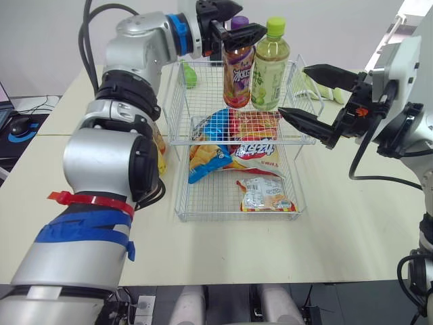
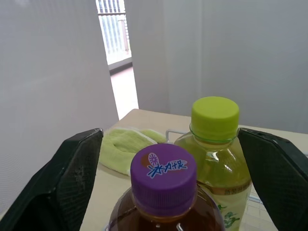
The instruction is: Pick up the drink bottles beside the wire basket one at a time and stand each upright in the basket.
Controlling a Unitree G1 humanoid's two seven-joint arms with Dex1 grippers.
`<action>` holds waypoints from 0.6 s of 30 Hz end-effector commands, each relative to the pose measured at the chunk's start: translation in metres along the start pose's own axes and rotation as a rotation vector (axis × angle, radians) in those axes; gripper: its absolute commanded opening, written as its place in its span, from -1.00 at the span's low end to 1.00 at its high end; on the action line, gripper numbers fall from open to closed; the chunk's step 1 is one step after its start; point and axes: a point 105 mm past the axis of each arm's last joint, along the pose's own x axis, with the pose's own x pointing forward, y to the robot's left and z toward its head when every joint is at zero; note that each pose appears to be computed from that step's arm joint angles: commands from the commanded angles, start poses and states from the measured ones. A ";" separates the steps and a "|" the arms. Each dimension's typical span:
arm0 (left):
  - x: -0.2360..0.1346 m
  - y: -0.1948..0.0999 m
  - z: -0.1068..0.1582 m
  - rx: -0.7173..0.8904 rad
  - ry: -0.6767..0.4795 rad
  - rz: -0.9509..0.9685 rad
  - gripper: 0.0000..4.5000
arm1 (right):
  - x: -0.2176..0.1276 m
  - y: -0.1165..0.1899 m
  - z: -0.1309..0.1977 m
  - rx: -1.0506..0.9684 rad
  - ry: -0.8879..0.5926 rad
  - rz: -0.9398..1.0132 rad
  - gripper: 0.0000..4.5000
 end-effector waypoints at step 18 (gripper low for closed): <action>-0.219 0.059 0.046 0.180 -0.045 0.616 0.99 | 0.024 0.010 0.019 -0.003 -0.130 0.224 1.00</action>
